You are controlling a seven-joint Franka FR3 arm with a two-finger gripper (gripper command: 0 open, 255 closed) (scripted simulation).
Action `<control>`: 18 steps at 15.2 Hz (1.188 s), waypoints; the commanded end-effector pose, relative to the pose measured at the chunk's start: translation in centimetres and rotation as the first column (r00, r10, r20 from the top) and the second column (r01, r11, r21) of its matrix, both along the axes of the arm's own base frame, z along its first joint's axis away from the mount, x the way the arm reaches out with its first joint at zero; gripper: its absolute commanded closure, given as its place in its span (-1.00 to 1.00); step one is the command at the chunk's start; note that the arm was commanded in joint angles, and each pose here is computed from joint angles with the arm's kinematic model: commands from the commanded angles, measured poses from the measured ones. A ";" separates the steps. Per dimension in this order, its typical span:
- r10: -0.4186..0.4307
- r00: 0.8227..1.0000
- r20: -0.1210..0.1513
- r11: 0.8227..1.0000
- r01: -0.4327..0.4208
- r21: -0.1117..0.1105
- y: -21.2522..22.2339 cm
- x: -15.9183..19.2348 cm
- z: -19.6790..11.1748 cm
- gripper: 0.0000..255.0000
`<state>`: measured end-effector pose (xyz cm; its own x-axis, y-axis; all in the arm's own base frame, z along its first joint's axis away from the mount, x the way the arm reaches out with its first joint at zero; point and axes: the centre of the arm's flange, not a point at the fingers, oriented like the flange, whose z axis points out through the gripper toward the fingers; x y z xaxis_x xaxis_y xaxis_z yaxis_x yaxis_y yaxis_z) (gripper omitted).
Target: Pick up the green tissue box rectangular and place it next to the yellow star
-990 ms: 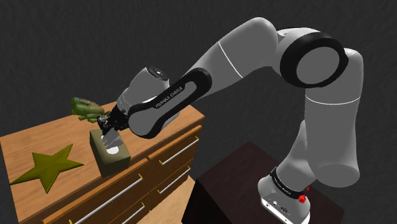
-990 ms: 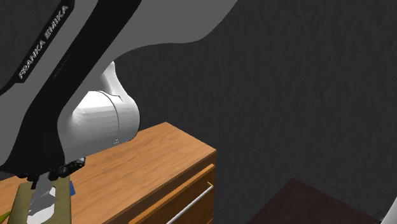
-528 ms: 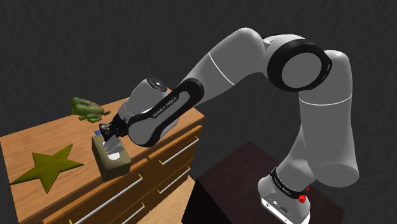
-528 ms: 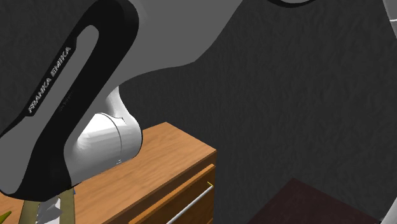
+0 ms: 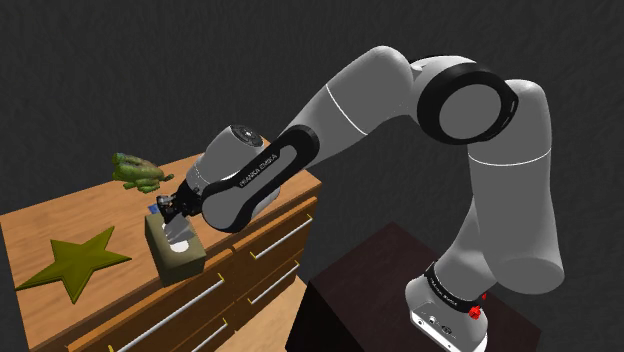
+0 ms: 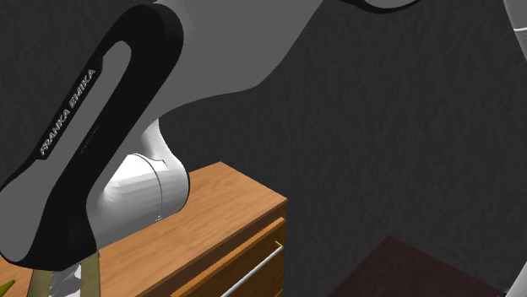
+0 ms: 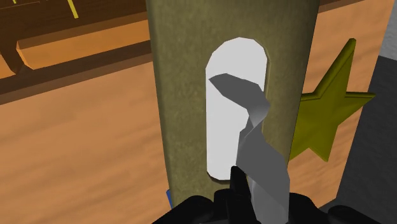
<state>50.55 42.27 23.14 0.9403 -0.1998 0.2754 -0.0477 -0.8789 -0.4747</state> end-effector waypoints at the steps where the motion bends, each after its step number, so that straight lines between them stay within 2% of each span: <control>1: 0.000 1.000 0.000 1.000 0.000 0.000 0.0 0.0 0.0 -1.00; 6: 0.000 1.000 0.000 1.000 0.000 0.000 0.0 0.0 0.0 -1.00; 10: 0.000 1.000 0.000 1.000 0.000 0.000 -2.2 -1.7 4.2 -1.00; 18: 0.000 1.000 0.000 1.000 0.000 0.000 -2.2 -1.7 4.2 -1.00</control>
